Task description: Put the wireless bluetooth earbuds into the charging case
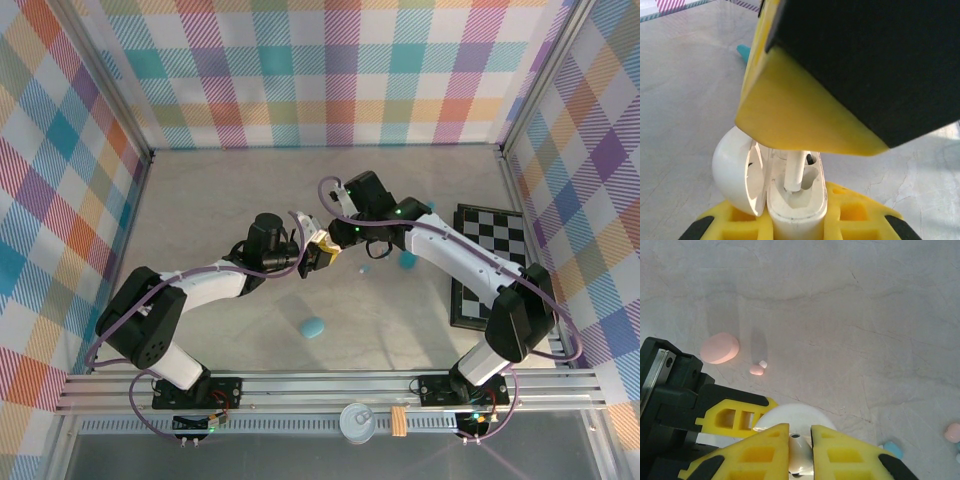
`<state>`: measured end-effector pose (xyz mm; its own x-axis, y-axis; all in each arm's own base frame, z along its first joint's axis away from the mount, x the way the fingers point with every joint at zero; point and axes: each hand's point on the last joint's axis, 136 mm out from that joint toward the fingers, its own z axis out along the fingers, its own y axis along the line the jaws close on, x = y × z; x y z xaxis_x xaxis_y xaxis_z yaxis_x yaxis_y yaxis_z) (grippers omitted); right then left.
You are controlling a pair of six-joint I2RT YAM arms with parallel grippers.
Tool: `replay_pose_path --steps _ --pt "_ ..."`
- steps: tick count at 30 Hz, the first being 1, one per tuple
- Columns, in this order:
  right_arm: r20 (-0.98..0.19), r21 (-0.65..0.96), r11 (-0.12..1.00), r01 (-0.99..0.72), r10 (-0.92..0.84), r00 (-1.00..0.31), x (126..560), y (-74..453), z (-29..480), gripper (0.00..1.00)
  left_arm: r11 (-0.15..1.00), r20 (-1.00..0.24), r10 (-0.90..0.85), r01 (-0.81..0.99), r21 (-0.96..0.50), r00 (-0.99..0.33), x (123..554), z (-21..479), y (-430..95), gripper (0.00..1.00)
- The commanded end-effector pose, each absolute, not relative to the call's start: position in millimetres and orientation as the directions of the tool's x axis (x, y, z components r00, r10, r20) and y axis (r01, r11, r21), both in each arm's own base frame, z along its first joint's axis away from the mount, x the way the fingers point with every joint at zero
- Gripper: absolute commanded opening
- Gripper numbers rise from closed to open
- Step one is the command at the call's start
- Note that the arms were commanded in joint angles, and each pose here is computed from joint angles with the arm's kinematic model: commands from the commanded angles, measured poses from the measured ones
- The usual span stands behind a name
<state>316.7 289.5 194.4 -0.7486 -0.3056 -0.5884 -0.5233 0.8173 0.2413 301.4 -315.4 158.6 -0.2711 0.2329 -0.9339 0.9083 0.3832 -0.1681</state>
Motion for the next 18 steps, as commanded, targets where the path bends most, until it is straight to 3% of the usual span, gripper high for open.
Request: replay_pose_path --steps 1,18 --pt "-0.570 0.214 0.812 -0.544 -0.349 -0.744 313 288 194 0.16 0.363 -0.959 0.206 0.925 -0.108 -0.193 297 180 -316 0.00" --pt "-0.501 0.208 0.797 -0.567 -0.411 -0.762 312 298 179 0.19 0.350 -0.966 0.200 0.933 -0.086 -0.164 294 184 -315 0.00"
